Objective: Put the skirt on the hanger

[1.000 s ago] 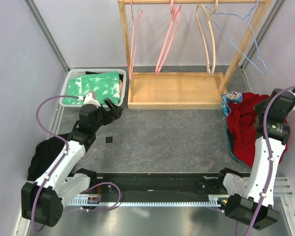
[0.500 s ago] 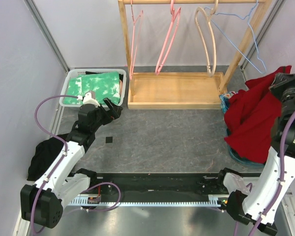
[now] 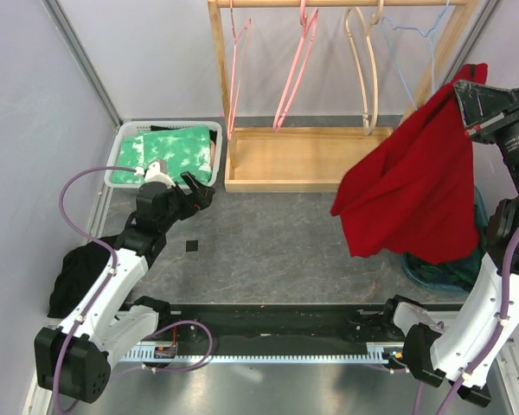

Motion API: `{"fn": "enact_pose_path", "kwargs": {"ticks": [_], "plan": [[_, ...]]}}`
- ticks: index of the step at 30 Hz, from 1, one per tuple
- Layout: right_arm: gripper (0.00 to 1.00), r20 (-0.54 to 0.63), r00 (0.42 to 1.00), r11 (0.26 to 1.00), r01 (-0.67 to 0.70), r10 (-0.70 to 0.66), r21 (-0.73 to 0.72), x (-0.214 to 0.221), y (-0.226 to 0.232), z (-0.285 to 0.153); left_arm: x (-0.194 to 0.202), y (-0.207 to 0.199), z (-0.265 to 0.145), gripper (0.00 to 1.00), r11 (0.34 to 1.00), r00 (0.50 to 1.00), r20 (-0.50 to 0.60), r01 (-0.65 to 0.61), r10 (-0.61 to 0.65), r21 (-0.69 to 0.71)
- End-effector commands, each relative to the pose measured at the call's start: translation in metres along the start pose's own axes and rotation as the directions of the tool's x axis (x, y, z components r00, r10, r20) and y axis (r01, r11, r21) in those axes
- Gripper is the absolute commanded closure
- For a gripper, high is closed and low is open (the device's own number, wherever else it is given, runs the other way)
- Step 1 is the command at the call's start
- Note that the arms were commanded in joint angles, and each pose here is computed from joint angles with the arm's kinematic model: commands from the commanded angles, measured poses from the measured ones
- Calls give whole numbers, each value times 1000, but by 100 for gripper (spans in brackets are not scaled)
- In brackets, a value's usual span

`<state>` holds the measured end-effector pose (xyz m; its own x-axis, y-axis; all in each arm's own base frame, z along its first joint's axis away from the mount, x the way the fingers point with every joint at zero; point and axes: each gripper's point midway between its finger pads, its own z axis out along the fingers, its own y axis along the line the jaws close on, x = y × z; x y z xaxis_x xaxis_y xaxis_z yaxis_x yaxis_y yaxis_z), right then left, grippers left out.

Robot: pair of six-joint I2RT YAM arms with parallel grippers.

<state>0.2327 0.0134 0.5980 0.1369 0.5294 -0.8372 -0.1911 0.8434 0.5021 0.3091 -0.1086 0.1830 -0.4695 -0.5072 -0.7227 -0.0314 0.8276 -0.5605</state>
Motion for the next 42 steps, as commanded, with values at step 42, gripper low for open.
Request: {"fn": "enact_pose_path", "kwargs": {"ticks": [42], "plan": [[100, -817, 482, 862, -215, -315, -459, 415, 58, -122, 10, -52, 18, 5, 968, 980, -166, -71, 113, 240]]}}
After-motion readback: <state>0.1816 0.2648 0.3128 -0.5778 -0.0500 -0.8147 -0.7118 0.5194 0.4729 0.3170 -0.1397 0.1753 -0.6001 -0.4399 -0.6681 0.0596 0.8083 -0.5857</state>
